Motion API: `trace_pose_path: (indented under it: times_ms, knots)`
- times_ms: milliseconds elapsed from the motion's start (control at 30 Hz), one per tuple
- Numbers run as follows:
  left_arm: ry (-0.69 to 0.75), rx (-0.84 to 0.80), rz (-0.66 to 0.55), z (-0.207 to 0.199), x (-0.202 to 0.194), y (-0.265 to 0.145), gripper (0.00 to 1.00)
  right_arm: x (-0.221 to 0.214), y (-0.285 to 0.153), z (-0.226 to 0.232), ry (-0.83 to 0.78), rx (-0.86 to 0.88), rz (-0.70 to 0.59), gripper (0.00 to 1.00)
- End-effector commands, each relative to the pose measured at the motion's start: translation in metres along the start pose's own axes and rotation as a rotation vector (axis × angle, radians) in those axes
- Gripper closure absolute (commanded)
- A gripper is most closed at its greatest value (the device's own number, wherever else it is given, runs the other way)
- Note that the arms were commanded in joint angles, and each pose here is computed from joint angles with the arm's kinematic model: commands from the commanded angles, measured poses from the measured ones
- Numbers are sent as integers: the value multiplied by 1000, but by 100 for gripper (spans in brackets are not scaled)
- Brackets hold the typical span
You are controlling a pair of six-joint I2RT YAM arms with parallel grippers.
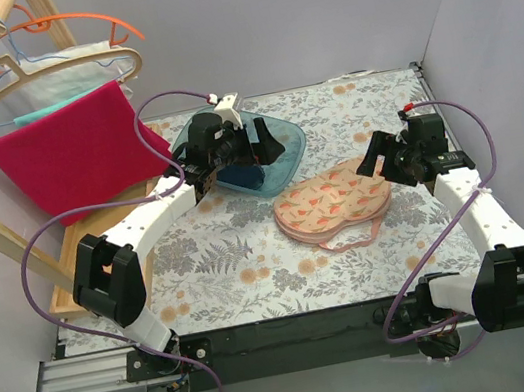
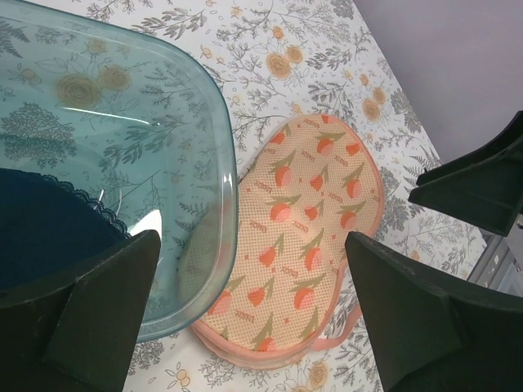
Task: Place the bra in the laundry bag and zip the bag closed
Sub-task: Pick up the bin at the center of the board.
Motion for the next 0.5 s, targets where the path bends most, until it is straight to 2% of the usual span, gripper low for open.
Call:
trace_pose_path:
  times_ms: [0, 267, 467]
  knots:
    - [15, 11, -75, -4, 16, -11, 2, 5, -2, 4, -24, 26, -13, 8]
    - [19, 20, -73, -3, 15, -12, 2, -3, 7, 12, -51, 149, 44, 9]
    - [49, 99, -85, 7, 14, -16, 2, -2, 6, 29, -117, 194, 22, 10]
Point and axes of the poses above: each gripper's point midway between its finger pads, its own y axis out along the fingers, its own z axis along the line the jaws close on, x = y × z, the point moved 7 cm from there along -y, back along the fingers, and after that the axes turned 1 degree about y, right-handed, at the moved point
